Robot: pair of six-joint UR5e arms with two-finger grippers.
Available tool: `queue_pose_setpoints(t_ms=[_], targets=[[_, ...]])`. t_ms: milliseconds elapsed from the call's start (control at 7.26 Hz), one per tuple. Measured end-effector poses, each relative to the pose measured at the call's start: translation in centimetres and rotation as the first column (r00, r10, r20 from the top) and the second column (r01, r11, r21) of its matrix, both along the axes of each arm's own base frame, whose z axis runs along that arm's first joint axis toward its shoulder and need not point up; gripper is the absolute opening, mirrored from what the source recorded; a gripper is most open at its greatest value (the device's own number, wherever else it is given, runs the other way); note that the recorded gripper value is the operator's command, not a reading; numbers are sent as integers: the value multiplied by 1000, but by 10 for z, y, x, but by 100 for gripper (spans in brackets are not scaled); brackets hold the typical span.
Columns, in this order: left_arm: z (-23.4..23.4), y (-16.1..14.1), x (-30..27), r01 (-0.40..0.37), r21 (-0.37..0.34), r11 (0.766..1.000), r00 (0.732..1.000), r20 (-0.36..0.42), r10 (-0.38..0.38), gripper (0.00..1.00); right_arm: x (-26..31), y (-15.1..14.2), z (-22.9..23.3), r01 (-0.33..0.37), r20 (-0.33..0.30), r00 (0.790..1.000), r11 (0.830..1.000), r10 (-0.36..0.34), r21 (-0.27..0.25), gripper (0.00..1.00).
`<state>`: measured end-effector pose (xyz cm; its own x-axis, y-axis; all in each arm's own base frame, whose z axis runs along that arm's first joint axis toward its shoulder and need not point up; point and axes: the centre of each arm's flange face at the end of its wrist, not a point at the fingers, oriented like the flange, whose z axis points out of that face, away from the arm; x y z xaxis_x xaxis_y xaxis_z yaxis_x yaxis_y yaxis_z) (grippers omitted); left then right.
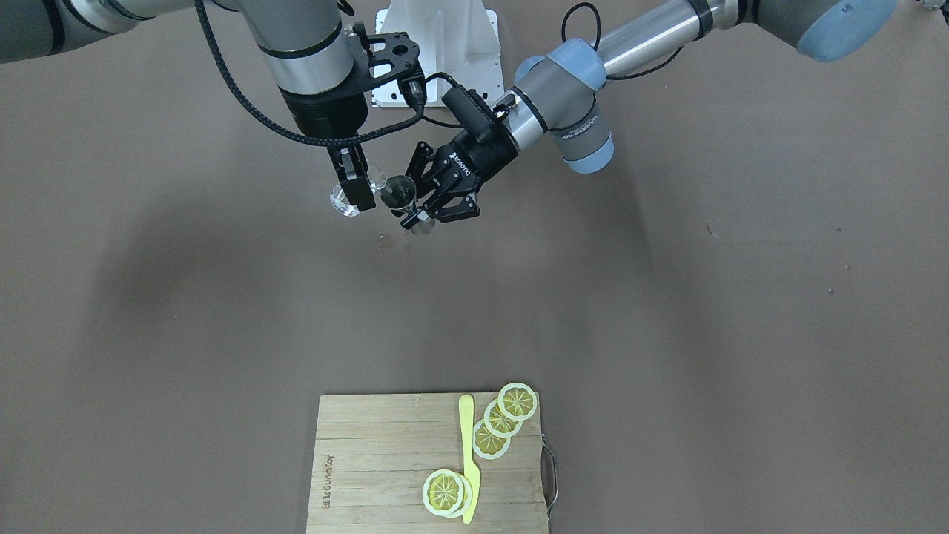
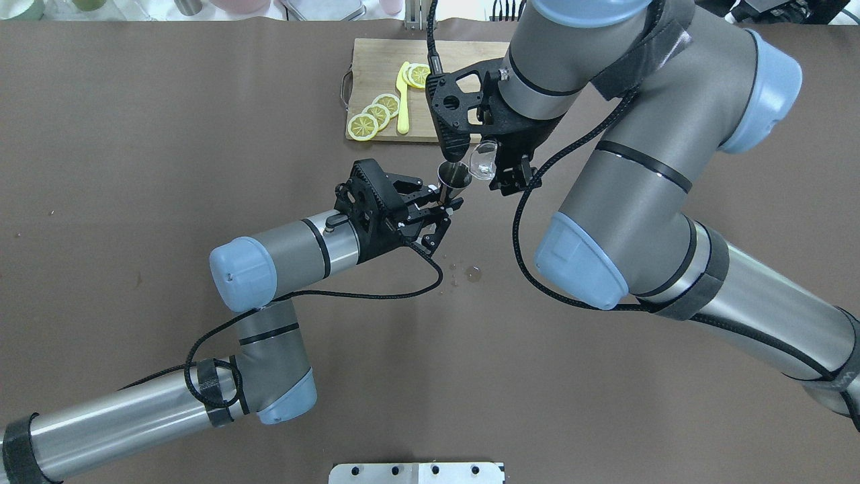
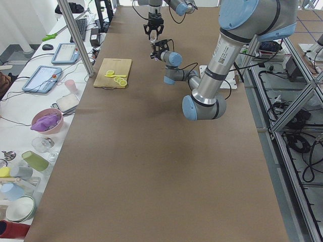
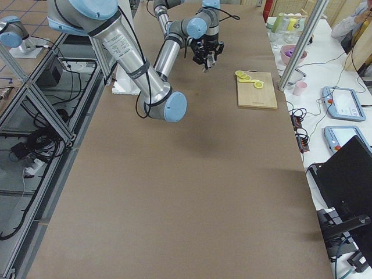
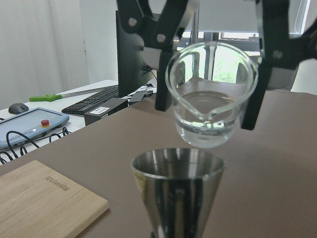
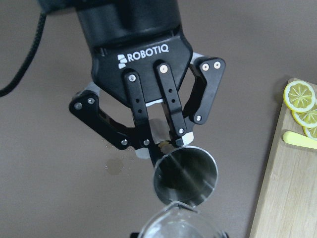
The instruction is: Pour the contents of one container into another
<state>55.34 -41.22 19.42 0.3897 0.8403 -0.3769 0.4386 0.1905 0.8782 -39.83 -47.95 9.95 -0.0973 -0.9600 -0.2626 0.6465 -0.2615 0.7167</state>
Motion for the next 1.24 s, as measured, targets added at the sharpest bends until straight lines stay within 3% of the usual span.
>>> queue_pose_setpoints(t_ms=[1240], targets=[[-2, 1, -1, 0, 5, 1000, 1000, -13, 0, 0, 0, -1, -19, -23, -78, 997, 1000, 24, 8, 0]])
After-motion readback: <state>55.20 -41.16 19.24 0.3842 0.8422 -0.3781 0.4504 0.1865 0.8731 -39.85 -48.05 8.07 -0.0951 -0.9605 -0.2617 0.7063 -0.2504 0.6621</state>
